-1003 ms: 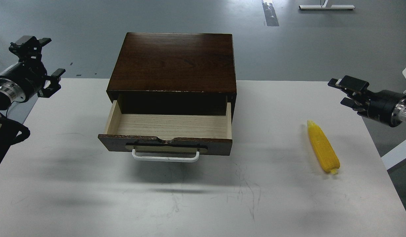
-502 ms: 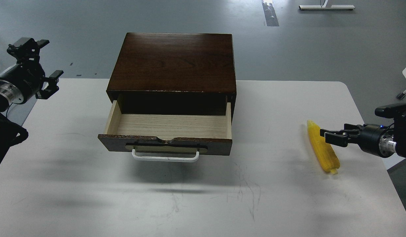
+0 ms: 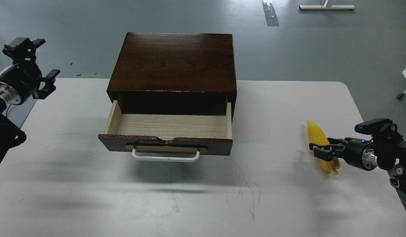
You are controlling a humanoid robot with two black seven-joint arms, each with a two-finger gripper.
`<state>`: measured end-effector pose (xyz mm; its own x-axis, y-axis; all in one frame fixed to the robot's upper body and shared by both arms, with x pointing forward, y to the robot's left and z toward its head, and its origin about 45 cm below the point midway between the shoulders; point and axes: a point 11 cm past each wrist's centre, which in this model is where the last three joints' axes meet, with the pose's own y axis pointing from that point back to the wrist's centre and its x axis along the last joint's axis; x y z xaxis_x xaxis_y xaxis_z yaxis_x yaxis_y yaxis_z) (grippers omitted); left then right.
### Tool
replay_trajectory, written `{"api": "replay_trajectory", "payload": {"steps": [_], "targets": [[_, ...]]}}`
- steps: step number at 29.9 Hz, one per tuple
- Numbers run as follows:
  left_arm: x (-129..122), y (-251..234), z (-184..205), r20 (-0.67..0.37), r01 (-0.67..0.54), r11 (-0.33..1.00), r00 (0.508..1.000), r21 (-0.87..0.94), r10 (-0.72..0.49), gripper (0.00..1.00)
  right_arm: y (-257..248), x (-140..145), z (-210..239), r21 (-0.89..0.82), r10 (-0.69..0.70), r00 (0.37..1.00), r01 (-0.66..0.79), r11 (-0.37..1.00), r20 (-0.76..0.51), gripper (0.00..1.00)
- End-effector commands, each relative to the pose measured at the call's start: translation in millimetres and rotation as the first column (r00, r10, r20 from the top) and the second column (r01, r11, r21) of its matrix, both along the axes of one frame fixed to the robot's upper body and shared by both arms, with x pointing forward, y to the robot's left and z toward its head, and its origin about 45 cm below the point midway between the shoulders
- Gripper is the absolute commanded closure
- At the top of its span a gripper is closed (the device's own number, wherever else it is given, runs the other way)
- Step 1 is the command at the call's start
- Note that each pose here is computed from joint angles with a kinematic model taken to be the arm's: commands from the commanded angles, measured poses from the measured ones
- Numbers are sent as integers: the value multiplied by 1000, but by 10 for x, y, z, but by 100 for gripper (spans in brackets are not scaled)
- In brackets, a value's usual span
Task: Put corn in drawer with both arms
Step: 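Lower the right gripper onto the yellow corn and grasp it, then lift the corn with the right gripper and carry it over the drawer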
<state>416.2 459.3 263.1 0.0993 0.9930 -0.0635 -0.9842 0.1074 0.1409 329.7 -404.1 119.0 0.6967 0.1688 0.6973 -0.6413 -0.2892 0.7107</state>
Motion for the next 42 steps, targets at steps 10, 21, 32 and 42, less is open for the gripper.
{"api": "replay_trajectory", "payload": {"steps": [10,21,32,42], "targets": [[-16,17,35,3,4,1000,1000,5,-4,2,693,343,657,175,246,946,-285,942,212,98],[-20,49,76,21,-1,1000,1000,10,1,2,1402,1043,2681,-241,582,580,-559,793,571,99],[-43,117,109,24,-12,1000,1000,20,12,2,2719,941,2598,-431,815,256,-745,509,519,99],[-76,217,172,37,-30,999,999,33,29,2,3248,661,2066,-426,896,148,-840,338,419,99]]}}
